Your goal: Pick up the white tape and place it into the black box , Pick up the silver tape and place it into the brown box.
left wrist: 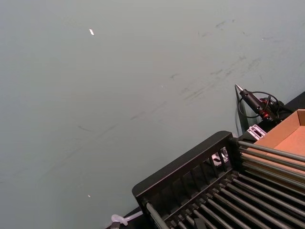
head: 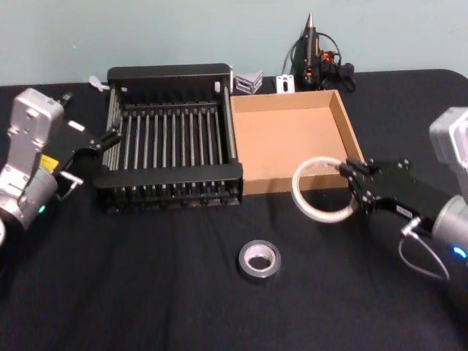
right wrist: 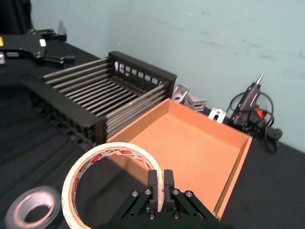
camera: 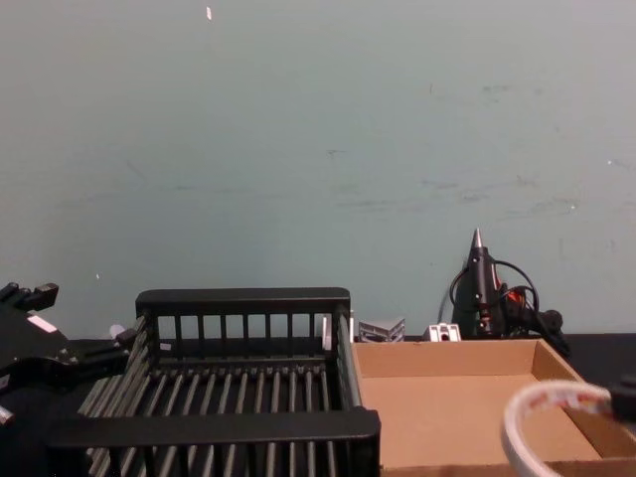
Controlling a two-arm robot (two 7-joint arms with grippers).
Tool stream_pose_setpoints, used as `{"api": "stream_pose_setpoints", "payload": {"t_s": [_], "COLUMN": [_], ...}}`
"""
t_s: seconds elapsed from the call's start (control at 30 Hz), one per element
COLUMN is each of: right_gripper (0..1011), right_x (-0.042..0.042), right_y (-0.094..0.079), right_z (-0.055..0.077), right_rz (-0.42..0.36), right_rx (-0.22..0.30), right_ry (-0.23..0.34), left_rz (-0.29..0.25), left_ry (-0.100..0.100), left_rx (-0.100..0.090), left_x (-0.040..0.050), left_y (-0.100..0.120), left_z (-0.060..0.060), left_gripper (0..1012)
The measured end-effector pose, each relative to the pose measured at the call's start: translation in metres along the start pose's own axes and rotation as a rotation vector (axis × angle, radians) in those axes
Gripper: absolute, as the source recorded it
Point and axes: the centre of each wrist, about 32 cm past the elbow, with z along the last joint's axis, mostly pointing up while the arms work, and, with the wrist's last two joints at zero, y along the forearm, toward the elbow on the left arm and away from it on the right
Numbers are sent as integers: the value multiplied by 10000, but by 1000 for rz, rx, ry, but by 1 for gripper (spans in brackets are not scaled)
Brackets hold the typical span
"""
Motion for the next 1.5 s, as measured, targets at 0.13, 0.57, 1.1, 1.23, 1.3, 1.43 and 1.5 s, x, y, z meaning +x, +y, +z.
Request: {"api": "stream_pose_setpoints", "payload": {"t_s": [0.13,0.57,1.1,1.23,1.3,1.43,1.5], "right_gripper": [82,82,82,82,82,82,82], "right_x": [38,171,26,-33,-73,-132,-168], "right_y": [100,720,1660,1885,2019,2217,2323], "right_z": [77,437,818,877,901,918,919], "right_rz": [-10,-28,-1,4,4,1,0], "right_rx": [14,84,95,79,68,45,31], "right_ry": [-12,-52,-78,-88,-93,-100,-104], "left_rz": [0,0,0,0,0,0,0], "left_ry": [0,0,0,0,0,0,0], "left_rx": [0,0,0,0,0,0,0], "left_x": [0,0,0,0,0,0,0], "left_y": [0,0,0,0,0,0,0], "left_z": [0,0,0,0,0,0,0], "left_gripper": [1001,1001,1001,1001,1001,1001,1001]}}
